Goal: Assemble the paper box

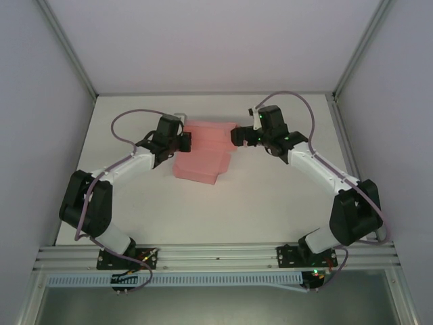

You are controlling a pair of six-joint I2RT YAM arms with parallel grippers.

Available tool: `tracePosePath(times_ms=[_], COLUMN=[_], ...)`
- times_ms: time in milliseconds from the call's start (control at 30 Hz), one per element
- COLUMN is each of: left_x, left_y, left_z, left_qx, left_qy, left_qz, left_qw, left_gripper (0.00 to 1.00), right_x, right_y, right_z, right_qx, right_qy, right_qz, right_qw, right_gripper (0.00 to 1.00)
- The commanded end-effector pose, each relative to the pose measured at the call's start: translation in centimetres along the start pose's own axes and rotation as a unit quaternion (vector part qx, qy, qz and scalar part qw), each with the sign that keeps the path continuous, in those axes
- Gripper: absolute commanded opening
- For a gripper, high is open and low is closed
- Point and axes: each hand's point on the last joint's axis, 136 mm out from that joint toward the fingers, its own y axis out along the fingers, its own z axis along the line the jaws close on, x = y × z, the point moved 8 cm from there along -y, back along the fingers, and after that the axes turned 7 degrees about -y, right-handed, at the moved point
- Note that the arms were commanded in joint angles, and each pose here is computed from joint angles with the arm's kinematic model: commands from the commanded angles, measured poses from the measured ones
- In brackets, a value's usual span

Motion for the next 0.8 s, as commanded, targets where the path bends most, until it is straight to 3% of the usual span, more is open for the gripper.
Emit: tracePosePath(times_ms=[0, 133, 367, 467, 667, 767], left_x=[0.8, 0.9, 0.9, 1.0, 1.4, 1.4], left_y=[-0.6, -0.3, 0.2, 0.3, -0.2, -0.1], left_z=[-0.9, -0.1, -0.1, -0.4, -0.7, -1.0], left_qx=[-0.023, 0.026, 0.022, 0.013, 0.004, -0.013], left_qy=[0.021, 0.027, 0.024, 0.027, 0.014, 0.003], left_qz=[-0.016, -0.019, -0.013, -0.012, -0.018, -0.016], left_qw=[0.999, 0.999, 0.999, 0.999, 1.000, 1.000], left_gripper=[0.00, 0.00, 0.00, 0.00, 0.00, 0.00], right_x=[1.4, 1.4, 2.1, 2.9, 2.0, 1.6], right_y=[-0.3, -2.0, -6.0, -5.1, -0.6, 0.9], right_z=[0.9, 1.2, 1.6, 1.5, 1.7, 2.2], right_qx=[0.014, 0.007, 0.018, 0.016, 0.036, 0.059], right_qy=[-0.024, -0.044, -0.040, -0.041, -0.040, -0.038], right_qz=[-0.011, 0.001, -0.073, -0.078, -0.003, 0.001], right_qw=[1.000, 0.999, 0.996, 0.996, 0.999, 0.998], right_gripper=[1.00, 1.00, 1.00, 1.00, 1.00, 1.00])
